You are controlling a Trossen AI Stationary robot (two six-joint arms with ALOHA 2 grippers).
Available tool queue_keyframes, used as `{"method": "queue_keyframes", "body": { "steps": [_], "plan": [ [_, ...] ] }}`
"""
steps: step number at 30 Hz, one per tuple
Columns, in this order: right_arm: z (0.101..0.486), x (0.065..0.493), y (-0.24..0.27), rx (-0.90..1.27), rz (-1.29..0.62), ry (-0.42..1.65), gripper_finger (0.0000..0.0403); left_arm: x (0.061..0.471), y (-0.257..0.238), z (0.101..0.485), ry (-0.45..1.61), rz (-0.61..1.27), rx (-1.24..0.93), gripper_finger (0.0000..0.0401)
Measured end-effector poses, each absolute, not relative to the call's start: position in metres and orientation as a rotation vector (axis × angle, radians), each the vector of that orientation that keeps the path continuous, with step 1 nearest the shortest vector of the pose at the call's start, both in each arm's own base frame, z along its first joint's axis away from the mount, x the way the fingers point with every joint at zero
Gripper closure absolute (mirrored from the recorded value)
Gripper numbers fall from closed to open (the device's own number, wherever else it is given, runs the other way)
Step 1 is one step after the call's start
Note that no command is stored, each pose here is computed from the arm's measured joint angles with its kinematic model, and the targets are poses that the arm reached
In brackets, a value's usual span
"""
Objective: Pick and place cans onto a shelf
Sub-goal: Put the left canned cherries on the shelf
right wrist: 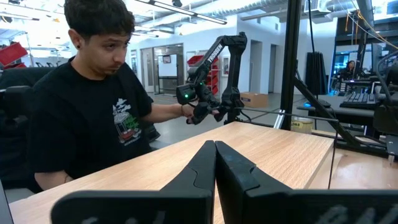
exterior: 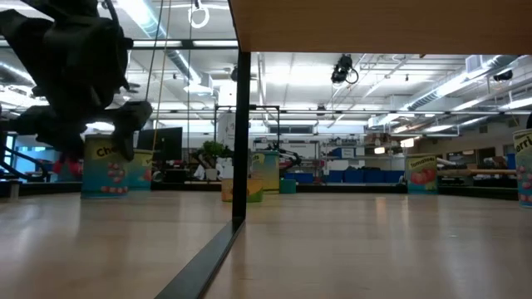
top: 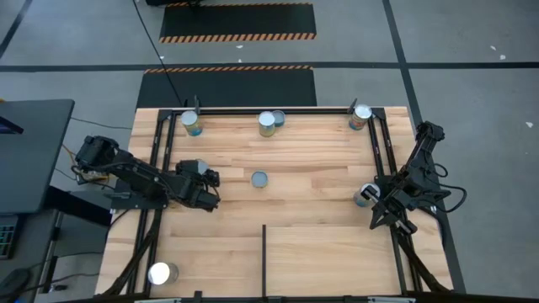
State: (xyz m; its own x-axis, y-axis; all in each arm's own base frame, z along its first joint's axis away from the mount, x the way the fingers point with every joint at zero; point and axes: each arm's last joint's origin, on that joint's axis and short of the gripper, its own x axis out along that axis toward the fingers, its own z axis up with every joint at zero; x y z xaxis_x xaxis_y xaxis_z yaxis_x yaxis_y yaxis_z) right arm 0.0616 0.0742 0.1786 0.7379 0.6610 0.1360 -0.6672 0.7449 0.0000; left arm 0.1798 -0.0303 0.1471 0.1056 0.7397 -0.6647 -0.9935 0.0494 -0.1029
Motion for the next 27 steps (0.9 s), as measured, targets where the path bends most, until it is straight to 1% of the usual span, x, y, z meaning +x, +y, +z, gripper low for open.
{"method": "queue_keyframes", "body": {
  "steps": [8,10,14,17,21,24,27],
  "plan": [
    [0.179,0.062,0.074,0.050,0.729,-0.130,0.0387,0.181,-0.029,0.148,0.480,1.387,-0.559,0.0050],
    [0.179,0.062,0.074,0.050,0.729,-0.130,0.0387,0.181,-0.030,0.148,0.488,1.374,-0.538,0.0059],
    [0.179,0.062,0.074,0.050,0.729,-0.130,0.0387,0.187,-0.031,0.153,0.522,1.342,-0.509,0.0089],
    [0.179,0.062,0.074,0.050,0.729,-0.131,0.0387,0.197,-0.035,0.165,0.578,1.286,-0.485,0.0091],
    [0.179,0.062,0.074,0.050,0.729,-0.130,0.0387,0.219,-0.047,0.199,0.638,1.151,-0.415,0.0086],
    [0.179,0.062,0.074,0.050,0.729,-0.131,0.0387,0.236,-0.066,0.238,0.646,0.994,-0.366,0.0079],
    [0.179,0.062,0.074,0.050,0.729,-0.130,0.0387,0.247,-0.088,0.283,0.598,0.834,-0.344,0.0083]
  ]
}}
